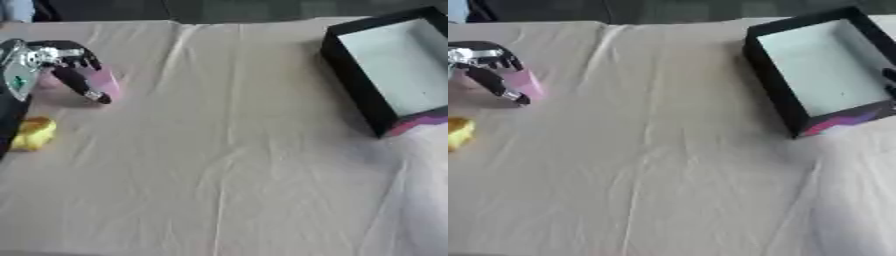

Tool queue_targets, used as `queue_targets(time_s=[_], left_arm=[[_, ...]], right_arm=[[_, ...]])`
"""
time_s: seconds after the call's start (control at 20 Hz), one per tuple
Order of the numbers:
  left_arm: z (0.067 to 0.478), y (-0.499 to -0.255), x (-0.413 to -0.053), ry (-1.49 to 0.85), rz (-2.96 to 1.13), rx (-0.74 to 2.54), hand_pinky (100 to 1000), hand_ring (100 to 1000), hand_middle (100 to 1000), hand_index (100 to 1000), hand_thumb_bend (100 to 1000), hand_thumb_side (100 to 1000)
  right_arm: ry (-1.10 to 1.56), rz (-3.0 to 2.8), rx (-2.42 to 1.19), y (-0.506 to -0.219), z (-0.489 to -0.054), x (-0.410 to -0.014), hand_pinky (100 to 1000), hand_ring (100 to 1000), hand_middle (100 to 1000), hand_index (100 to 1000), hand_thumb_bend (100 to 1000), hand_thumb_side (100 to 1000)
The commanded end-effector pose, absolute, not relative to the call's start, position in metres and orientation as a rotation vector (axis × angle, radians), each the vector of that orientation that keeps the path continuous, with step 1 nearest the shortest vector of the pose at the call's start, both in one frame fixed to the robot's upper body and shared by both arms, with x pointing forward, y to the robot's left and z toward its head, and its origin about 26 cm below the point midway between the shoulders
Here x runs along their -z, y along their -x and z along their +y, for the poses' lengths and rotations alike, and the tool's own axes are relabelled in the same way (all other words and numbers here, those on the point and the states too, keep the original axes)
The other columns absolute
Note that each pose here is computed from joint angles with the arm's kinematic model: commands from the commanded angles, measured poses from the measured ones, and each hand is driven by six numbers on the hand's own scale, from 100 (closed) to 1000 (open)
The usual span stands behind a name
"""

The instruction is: Pick up the objects with one hand, pass them to the other hand, and then place them into the box on the other side of the table.

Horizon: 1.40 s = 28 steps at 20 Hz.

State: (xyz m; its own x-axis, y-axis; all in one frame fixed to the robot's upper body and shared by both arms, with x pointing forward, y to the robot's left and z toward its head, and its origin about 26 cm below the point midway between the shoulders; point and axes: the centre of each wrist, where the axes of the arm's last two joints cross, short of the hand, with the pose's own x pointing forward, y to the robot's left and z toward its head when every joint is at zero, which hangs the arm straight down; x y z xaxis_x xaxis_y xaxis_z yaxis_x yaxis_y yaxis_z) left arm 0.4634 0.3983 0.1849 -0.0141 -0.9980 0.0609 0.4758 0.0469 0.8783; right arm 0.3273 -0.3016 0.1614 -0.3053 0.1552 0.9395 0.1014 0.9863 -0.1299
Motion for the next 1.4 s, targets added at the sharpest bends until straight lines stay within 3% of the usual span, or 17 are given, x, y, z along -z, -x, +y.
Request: queue_targets(time_s=[0.05, 0.7, 1.0, 1.4], left_arm=[[0.402, -0.464, -0.2, -0.834, -0.892, 1.374, 872, 882, 826, 752, 612, 333], [0.401, -0.464, -0.202, -0.788, -0.923, 1.387, 846, 837, 763, 574, 412, 186], [0.403, -0.455, -0.227, -0.808, -1.079, 1.339, 836, 811, 735, 554, 313, 124], [0.402, -0.435, -0.261, -0.867, -1.289, 1.264, 819, 778, 699, 543, 245, 100]], right_arm=[[0.201, -1.912, -0.071, -0.328, -0.304, -0.171, 1000, 948, 1000, 1000, 100, 899], [0.203, -1.909, -0.072, -0.327, -0.305, -0.17, 1000, 949, 1000, 1000, 100, 903], [0.213, -1.908, -0.068, -0.326, -0.307, -0.169, 1000, 949, 1000, 1000, 100, 903], [0.225, -1.914, -0.066, -0.325, -0.309, -0.171, 1000, 949, 1000, 1000, 100, 903]])
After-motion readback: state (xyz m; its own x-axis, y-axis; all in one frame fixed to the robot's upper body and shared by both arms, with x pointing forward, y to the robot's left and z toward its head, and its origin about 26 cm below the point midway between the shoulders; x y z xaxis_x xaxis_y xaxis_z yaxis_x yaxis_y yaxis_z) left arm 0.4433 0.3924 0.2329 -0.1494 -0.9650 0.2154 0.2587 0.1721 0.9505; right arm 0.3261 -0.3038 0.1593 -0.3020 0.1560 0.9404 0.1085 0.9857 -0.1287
